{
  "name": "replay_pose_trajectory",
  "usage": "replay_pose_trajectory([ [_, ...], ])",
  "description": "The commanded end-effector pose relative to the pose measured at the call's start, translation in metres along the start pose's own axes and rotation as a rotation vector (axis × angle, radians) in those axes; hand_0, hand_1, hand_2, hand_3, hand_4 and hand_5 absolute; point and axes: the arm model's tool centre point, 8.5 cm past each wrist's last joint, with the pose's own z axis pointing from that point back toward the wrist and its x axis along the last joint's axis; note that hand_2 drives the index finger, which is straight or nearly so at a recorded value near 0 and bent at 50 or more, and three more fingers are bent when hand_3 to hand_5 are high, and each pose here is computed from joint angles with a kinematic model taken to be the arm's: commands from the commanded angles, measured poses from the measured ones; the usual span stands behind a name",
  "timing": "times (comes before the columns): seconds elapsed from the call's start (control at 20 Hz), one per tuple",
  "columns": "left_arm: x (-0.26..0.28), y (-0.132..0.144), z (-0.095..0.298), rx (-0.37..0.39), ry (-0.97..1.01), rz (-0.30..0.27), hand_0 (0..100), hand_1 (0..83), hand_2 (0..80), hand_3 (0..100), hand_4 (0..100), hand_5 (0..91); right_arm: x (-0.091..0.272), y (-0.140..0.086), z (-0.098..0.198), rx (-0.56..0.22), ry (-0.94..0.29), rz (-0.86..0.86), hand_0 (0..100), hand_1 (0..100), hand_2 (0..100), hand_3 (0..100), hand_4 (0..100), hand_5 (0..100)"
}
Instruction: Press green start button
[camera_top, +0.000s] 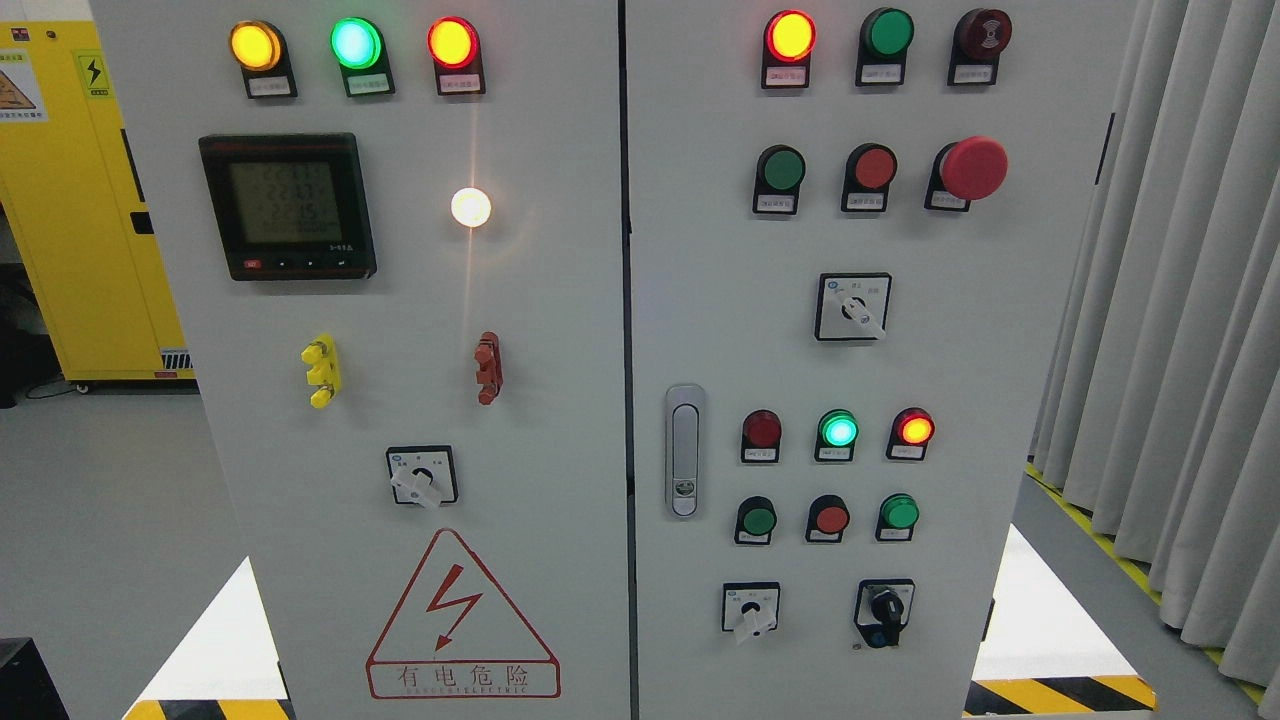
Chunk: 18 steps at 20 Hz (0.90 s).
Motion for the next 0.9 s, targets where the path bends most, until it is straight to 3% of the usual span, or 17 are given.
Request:
replay_pose_trajectory([
  [0.0, -0.0002, 0.0, 0.0, 0.0, 0.001, 0.0, 12, 55.6, 0.0, 0, 0, 0.0, 0.0018, 0.0, -0.0001, 0.003, -0.004, 0.0, 52, 66, 0, 17, 30, 18],
  [0.85, 0.0004, -0.0001, -0.0001, -0.001, -0.001, 0.0, 12, 55.6, 0.0, 0, 0, 0.0, 0.0017, -0.0002, 0.0012, 0.01, -0.01, 0.046, 52, 66, 0, 18, 31, 18],
])
